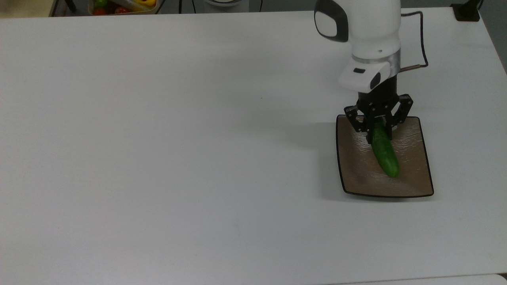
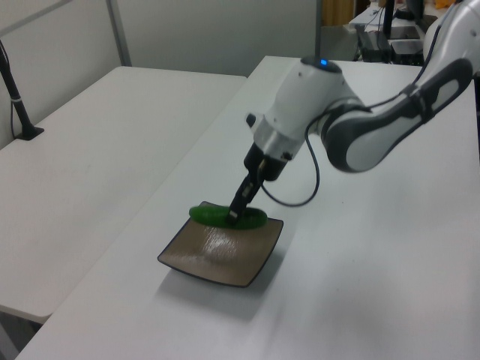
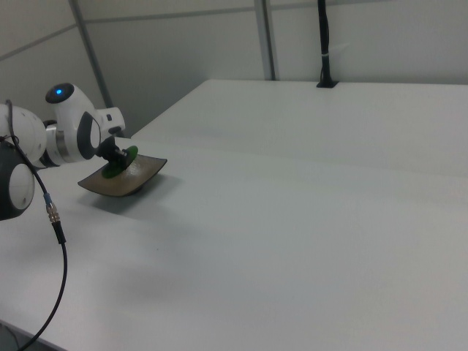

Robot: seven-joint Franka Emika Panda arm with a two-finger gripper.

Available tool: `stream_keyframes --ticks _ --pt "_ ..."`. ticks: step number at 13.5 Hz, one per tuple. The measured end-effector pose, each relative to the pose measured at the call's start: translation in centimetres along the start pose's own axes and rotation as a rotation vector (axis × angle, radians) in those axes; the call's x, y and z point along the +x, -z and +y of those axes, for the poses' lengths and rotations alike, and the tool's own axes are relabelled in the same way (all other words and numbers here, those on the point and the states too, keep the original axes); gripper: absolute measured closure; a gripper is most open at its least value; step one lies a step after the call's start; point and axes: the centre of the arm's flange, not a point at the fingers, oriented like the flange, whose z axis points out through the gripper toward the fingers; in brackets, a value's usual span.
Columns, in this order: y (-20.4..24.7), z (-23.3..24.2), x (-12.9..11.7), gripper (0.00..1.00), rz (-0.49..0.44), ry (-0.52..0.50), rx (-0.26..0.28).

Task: Cucumber placed on a ceramic plate

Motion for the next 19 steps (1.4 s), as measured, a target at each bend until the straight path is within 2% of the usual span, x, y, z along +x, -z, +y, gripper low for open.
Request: stream_keyframes --ticks 6,12,16,19 --pt "-4.6 0.2 -1.8 0.57 -0.018 0.007 0.008" --pt "-4.4 0.1 -1.4 0.01 -0.009 0.006 0.012" --pt "-0.2 -0.4 1.2 0.0 0.054 0.004 0.024" --pt "5.3 1.3 3.6 0.0 0.024 -0.019 -0.039"
